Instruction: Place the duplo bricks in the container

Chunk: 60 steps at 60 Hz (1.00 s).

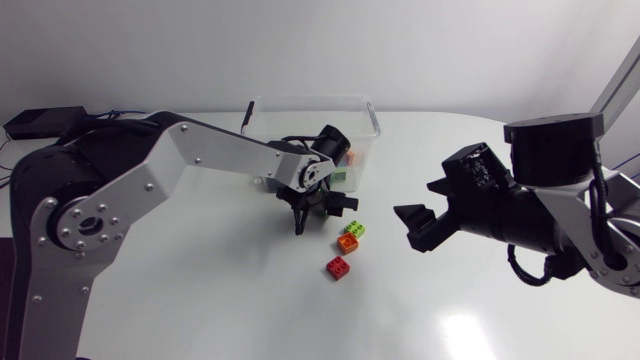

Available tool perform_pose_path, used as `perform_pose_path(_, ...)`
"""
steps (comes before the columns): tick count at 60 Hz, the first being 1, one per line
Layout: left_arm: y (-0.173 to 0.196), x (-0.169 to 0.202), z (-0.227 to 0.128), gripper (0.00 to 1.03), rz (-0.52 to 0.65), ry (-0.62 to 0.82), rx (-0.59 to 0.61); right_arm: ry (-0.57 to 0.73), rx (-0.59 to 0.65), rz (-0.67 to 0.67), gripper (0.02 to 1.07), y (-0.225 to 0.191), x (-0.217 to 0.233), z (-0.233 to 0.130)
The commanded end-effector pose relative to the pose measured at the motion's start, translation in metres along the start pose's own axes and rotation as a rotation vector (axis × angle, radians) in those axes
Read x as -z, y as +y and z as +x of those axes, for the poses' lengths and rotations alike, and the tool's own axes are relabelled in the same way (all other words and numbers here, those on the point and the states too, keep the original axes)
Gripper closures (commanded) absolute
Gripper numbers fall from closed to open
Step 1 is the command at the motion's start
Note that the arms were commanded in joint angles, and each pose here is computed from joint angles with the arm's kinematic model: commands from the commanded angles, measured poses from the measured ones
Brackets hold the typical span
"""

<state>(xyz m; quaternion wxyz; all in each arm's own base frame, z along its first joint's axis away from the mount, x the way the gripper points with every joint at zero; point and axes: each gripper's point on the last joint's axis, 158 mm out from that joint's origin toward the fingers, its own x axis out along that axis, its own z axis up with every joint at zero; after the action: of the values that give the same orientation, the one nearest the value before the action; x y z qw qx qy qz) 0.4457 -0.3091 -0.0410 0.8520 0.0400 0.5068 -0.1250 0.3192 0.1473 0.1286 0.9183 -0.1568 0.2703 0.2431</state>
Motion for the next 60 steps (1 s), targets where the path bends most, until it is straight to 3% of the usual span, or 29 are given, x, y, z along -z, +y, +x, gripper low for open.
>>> perform_pose_path(1, 0.007, 0.017, 0.0, 0.67, -0.036, 0.032, -0.004, 0.03, 0.0, -0.013, 0.14, 0.003, 0.014, 0.005)
perform_pose_path(18, 0.009, 0.008, -0.018, 0.79, -0.049, -0.061, 0.017, 0.041, -0.003, -0.016, 0.14, 0.005, 0.017, 0.01)
perform_pose_path(32, 0.009, 0.001, -0.039, 0.81, -0.045, -0.138, 0.005, 0.051, -0.008, -0.017, 0.14, 0.006, 0.018, 0.012)
perform_pose_path(60, -0.017, -0.032, -0.209, 0.81, 0.111, -0.444, 0.14, 0.164, -0.067, -0.023, 0.14, 0.019, 0.023, 0.063)
